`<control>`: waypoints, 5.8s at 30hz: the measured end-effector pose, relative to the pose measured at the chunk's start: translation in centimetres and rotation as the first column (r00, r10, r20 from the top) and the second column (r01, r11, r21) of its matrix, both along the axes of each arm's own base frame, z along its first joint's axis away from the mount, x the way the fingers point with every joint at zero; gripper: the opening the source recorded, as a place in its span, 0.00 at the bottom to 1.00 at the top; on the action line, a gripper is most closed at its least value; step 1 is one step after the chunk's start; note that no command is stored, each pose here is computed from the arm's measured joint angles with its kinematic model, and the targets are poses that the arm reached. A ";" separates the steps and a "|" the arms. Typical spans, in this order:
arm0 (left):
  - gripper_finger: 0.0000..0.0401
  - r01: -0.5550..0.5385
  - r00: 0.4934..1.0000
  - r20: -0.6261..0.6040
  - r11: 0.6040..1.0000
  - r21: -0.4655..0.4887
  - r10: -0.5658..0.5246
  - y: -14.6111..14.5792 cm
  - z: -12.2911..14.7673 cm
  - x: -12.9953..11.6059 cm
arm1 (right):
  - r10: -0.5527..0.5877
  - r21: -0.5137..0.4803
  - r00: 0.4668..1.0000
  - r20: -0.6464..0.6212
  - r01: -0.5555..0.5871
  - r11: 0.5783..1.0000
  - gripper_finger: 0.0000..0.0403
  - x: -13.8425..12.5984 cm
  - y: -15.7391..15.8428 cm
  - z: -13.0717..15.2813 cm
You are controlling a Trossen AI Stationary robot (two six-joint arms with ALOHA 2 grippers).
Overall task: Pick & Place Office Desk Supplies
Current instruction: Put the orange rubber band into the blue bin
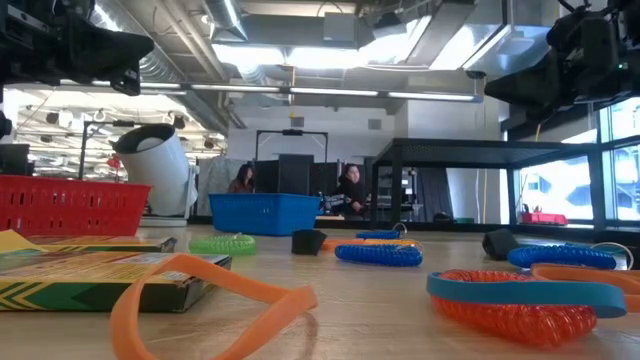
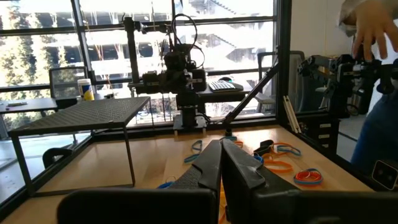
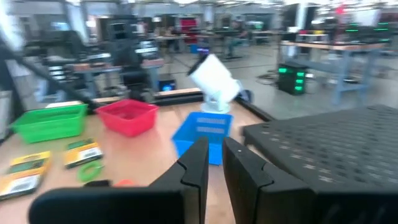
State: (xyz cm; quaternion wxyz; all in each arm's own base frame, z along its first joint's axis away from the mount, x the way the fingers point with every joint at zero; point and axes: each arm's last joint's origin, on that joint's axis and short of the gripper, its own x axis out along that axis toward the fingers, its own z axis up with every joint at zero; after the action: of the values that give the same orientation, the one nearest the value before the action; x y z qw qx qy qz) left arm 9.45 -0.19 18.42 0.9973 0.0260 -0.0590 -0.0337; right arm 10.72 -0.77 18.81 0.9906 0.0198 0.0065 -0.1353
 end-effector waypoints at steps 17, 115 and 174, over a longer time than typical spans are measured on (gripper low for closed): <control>0.01 0.000 1.000 0.000 1.000 0.000 0.000 0.0 0.0 0.0 | -0.051 -0.001 0.999 0.002 0.051 0.999 0.12 0.0 -0.1 0.0; 0.36 -0.283 0.874 0.263 0.869 -0.407 0.408 1.3 11.3 4.9 | -0.160 0.343 0.936 0.315 0.044 0.938 0.12 -0.4 -0.4 2.2; 0.36 -0.193 0.404 -0.913 0.981 -0.033 0.048 -3.4 -5.7 30.1 | -0.118 0.298 0.989 0.094 0.086 0.951 0.12 -0.1 -0.3 0.1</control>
State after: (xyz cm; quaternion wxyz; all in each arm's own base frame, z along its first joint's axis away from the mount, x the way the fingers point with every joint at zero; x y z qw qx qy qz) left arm 39.52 -3.62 12.75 0.8691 -0.0588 0.4899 0.0337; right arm 10.62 -1.04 18.93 0.9672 0.1743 -0.0293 -0.1826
